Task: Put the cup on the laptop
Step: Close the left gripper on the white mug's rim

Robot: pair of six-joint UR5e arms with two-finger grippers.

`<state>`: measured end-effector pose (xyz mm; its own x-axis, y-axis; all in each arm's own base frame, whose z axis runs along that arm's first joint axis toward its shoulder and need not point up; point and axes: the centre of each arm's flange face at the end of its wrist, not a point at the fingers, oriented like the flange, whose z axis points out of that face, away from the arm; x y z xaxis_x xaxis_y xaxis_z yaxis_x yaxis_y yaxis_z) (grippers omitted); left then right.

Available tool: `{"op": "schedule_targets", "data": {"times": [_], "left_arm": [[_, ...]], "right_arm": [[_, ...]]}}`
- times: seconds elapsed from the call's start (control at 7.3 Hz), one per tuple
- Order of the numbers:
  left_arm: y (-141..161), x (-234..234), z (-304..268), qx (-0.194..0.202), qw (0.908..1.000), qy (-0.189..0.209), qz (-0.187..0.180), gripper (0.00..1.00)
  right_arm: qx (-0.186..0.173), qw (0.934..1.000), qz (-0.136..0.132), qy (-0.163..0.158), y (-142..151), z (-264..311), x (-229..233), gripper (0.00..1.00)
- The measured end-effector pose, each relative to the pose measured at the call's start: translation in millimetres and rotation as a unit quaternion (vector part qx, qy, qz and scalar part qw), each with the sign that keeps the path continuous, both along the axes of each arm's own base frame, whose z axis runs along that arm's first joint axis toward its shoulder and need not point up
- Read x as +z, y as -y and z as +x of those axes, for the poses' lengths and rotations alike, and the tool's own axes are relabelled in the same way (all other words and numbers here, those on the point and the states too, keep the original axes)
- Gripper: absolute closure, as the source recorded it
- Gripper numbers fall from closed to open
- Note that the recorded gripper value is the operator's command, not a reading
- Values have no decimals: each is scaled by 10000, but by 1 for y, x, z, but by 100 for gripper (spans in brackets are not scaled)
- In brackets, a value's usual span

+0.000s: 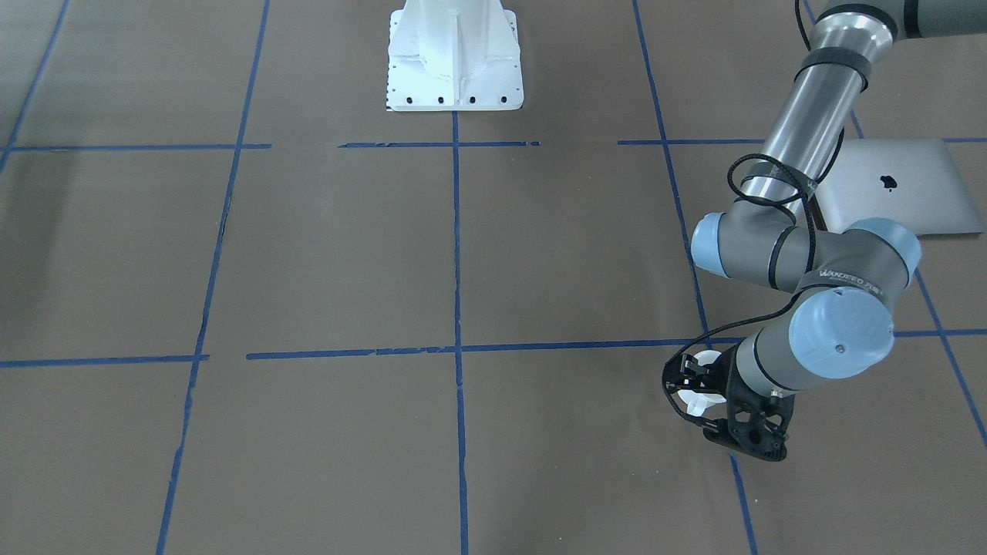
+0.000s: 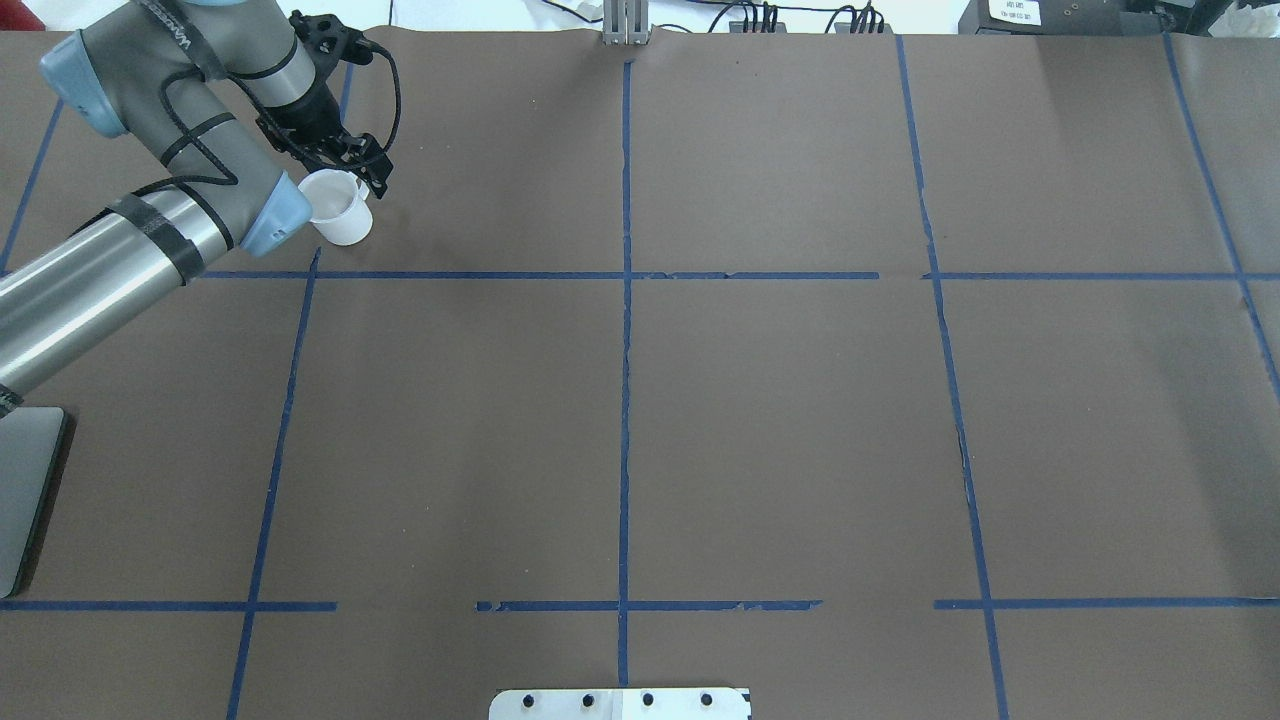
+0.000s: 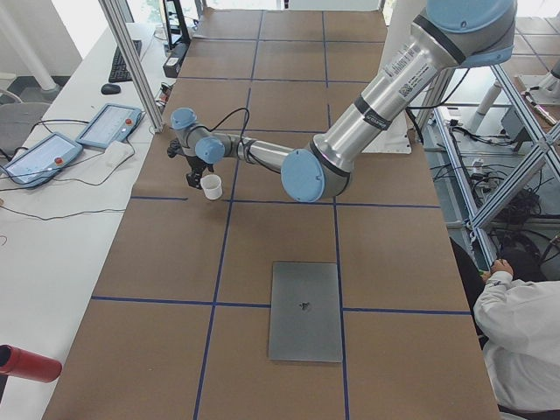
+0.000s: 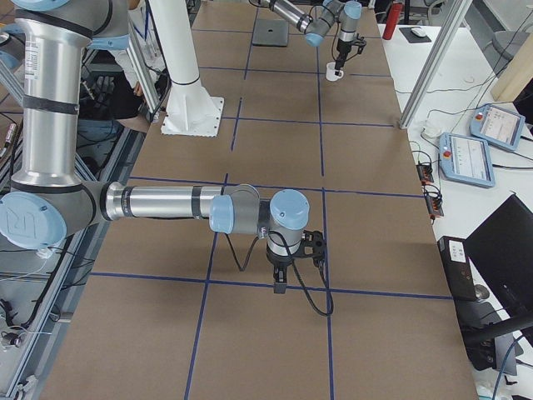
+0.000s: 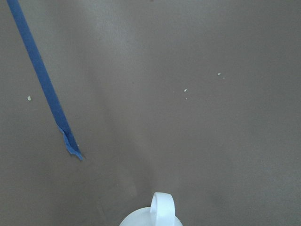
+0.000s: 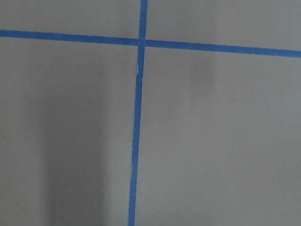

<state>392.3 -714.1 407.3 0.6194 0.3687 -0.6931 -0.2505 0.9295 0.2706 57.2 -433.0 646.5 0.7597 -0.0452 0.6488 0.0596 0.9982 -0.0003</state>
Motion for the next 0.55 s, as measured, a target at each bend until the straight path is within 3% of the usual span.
{"op": "schedule_targets", "data": {"times": [0.14,0.55], "left_arm": [[-1,2,5,11,10000,27,-23,100],[1,-6,10,-44,9999,39,-104,100]], "right_arm": [[0,10000,-3,0,0,0,0,0],[0,10000,-2,0,0,0,0,0]]}}
